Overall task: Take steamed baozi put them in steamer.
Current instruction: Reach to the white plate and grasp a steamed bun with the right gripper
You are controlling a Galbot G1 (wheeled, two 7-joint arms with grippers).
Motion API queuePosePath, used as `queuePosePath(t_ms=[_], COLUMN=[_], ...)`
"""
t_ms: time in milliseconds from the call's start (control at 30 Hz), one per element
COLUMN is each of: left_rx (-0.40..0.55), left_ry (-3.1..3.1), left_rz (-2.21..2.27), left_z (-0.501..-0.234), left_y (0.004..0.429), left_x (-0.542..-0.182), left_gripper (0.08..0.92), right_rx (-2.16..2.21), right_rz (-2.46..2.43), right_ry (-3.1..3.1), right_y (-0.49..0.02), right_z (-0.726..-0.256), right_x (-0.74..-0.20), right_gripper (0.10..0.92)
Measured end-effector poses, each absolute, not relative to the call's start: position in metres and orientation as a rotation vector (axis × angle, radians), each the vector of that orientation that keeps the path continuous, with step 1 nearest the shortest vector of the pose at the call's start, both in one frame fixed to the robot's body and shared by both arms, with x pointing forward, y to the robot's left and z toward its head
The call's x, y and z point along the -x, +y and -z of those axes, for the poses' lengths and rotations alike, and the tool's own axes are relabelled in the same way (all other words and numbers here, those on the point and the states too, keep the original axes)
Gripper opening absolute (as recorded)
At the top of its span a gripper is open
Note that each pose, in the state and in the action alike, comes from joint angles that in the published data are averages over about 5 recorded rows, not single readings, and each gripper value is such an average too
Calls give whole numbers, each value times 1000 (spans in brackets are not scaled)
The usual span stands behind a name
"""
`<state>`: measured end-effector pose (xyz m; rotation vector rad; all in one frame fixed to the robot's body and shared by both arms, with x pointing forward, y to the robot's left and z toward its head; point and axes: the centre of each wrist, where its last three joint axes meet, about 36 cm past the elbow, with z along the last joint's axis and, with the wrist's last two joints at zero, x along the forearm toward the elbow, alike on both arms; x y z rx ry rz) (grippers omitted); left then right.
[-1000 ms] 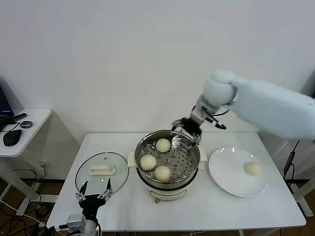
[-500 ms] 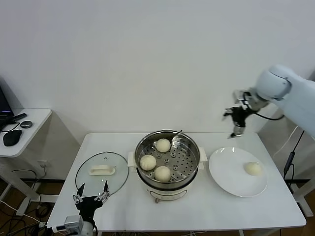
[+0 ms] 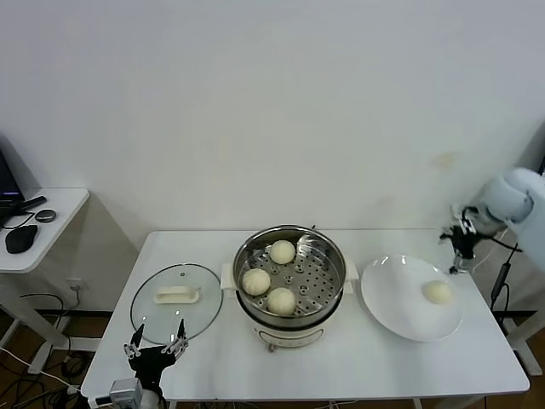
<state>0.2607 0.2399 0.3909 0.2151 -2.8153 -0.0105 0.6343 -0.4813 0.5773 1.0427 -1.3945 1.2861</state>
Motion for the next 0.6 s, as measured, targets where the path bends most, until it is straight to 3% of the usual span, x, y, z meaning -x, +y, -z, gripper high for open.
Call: queuePosePath(t_ms=[600], left_rx=[-224], left_ry=[-2796], left_rz=[25], left_z=[-388], left_y=[241], left_x=[-255], left_gripper=[823], right_rx=[-1071], right_rz=[-1295], right_ry=[-1363], right_y=[-489], right_z=[-487], right_x=[-644], right_gripper=[823])
